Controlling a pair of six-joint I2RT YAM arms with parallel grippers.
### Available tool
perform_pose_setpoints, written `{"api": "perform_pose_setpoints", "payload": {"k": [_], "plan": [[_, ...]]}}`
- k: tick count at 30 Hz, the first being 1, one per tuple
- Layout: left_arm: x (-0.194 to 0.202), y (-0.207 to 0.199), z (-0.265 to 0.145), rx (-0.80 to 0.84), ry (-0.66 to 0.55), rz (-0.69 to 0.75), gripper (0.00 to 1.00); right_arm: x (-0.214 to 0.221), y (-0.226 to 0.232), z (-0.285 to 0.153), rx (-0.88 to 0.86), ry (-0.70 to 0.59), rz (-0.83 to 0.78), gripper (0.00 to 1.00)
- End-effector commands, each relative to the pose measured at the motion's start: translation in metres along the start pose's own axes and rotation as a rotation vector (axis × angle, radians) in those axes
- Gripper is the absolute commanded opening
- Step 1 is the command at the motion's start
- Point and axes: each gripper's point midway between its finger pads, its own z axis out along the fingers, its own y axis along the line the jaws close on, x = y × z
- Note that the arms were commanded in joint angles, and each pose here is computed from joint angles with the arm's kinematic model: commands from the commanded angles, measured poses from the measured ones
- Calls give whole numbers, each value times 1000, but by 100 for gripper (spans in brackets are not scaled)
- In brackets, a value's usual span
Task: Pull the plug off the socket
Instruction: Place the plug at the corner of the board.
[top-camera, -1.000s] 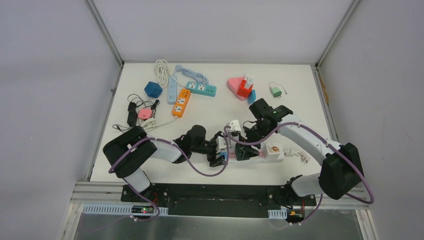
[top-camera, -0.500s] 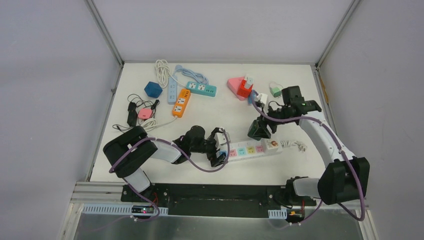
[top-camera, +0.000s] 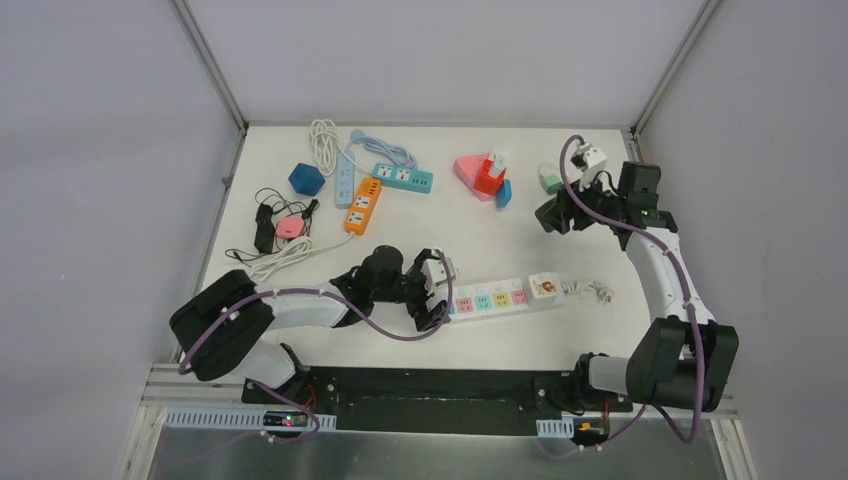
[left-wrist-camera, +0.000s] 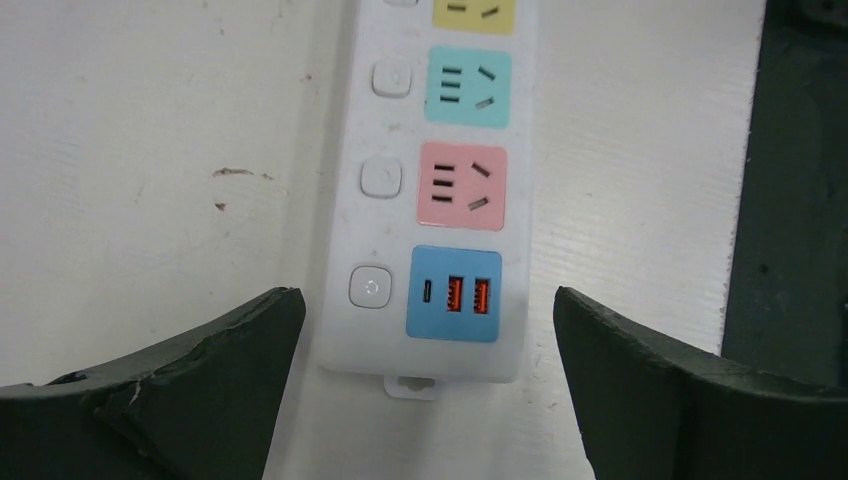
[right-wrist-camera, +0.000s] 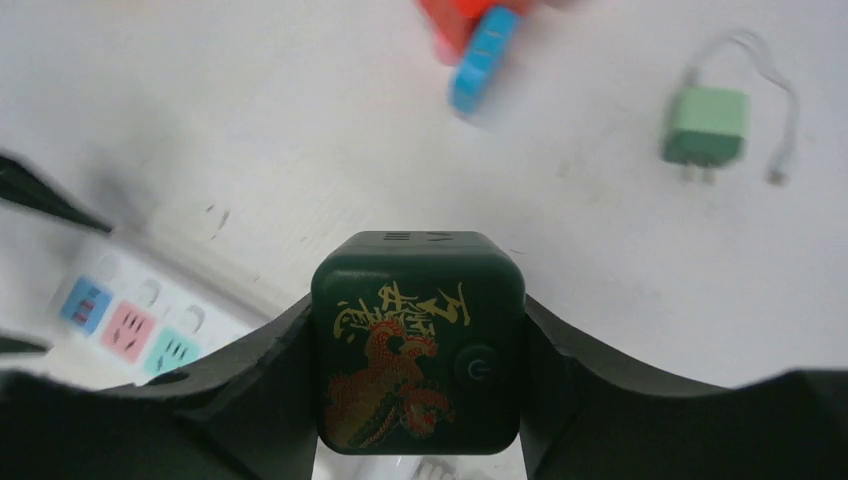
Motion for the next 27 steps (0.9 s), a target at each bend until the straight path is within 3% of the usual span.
{"api": "perform_pose_setpoints", "payload": {"k": [1, 6, 15, 20, 24, 25, 27], "plan": [[-57, 0, -18, -15, -61, 27, 99, -19, -88, -21, 479, -124, 274, 0], [-106, 14, -42, -127, -71, -50, 99, -5, -147, -24, 733, -70, 373, 0], [-166, 16, -95, -275, -53, -262, 99, 14, -221, 8, 862, 88, 409, 6], [-151, 14, -123, -330, 35, -230, 99, 18, -249, 32, 852, 133, 429, 6], [-144, 20, -139, -411, 25, -217, 99, 23, -268, 51, 846, 157, 438, 6], [-144, 20, -141, -414, 21, -215, 99, 31, -281, 42, 919, 215, 389, 19], [-143, 20, -143, -419, 18, -211, 99, 37, -286, 50, 913, 235, 396, 19]]}}
